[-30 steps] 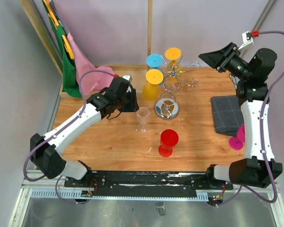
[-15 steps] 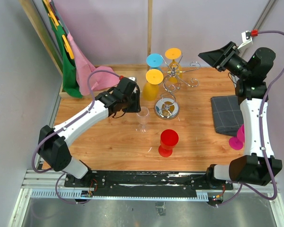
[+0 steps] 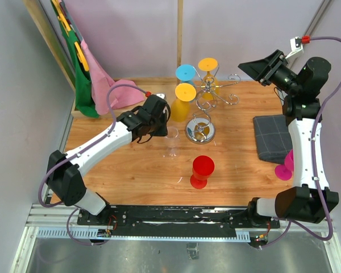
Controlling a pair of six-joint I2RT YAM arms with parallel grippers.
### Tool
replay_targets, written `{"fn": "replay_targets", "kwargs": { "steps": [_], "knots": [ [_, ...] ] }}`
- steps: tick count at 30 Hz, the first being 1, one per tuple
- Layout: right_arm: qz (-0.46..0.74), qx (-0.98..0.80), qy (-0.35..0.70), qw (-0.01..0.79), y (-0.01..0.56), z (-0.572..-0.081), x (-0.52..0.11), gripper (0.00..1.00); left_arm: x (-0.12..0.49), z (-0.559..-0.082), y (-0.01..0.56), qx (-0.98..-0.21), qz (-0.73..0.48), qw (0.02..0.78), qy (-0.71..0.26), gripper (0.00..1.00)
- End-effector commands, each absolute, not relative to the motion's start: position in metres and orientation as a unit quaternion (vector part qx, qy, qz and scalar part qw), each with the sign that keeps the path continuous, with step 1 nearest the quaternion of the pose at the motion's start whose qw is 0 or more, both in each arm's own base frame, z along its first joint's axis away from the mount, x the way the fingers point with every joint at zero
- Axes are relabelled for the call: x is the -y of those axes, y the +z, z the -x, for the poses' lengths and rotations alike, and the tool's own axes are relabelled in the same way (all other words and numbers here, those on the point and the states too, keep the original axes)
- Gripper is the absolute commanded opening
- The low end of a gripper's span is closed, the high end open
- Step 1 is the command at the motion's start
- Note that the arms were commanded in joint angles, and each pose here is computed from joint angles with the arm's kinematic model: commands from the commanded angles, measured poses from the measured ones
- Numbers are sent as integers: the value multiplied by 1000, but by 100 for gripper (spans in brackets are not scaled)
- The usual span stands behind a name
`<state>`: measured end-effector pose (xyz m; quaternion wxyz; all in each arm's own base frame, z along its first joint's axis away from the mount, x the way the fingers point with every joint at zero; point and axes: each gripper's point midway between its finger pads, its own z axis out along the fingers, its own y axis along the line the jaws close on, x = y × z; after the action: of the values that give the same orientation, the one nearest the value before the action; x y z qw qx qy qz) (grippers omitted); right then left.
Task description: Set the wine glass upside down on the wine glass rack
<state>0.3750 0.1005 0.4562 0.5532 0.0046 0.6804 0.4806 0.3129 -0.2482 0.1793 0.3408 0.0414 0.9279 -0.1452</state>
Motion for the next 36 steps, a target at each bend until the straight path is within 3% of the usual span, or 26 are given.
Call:
{"fn": "replay_targets", "kwargs": {
  "steps": [1, 10, 13, 23, 36],
  "knots": [
    [3, -673, 483, 561, 461, -374, -102, 48, 247, -314, 186, -921, -43, 360, -140, 25],
    [2, -673, 483, 561, 461, -373, -102, 48, 247, -303, 174, -927, -51, 346, -138, 11],
    [1, -672, 483, 561, 461, -372, -102, 48, 245, -301, 176, -927, -51, 345, -137, 1],
    [1, -671, 483, 563, 463, -371, -102, 48, 226, -300, 204, -921, -47, 371, -108, 0],
    [0, -667, 488, 563, 467, -372, -103, 48, 161, -292, 285, -881, 20, 470, -43, 0]
  ]
}}
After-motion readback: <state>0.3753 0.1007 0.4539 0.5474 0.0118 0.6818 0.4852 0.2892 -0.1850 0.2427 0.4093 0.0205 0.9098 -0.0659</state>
